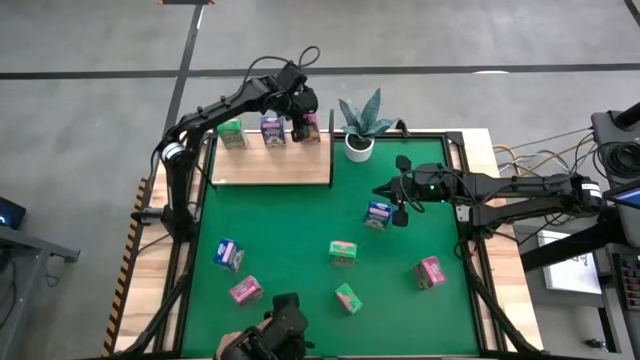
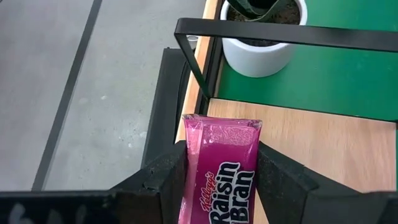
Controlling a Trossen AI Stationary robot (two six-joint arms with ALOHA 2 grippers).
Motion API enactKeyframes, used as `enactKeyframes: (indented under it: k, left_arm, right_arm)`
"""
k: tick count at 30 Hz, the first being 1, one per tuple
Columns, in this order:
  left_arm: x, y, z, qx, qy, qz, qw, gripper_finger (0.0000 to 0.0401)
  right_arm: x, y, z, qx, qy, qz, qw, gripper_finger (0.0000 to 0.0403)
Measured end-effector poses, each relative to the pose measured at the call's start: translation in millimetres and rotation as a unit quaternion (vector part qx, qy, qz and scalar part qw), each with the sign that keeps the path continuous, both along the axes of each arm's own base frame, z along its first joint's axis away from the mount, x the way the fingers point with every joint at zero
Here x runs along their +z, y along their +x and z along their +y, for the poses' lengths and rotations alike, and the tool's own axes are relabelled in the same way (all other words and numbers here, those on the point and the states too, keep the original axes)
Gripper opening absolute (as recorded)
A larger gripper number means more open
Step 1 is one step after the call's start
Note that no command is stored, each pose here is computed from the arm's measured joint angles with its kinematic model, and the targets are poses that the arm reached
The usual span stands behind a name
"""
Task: Stack cereal on shelf
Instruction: Put the top pink cereal box on the shelf
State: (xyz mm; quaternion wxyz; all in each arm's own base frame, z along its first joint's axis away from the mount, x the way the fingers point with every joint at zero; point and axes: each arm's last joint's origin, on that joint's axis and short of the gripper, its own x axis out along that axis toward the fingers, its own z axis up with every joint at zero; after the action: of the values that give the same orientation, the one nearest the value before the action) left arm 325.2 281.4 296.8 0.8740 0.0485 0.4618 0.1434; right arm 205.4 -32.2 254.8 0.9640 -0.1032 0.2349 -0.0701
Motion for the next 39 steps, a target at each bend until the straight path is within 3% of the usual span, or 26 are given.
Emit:
enactKeyframes:
  k: [39]
  left_arm:
    - [-2.5, 0.3, 2.5, -0.006, 0.020, 0.001, 1.000, 0.0155]
  right_arm:
    - [0.5, 0.1, 0.0, 0.002, -0.005, 0.000, 1.000, 0.0009]
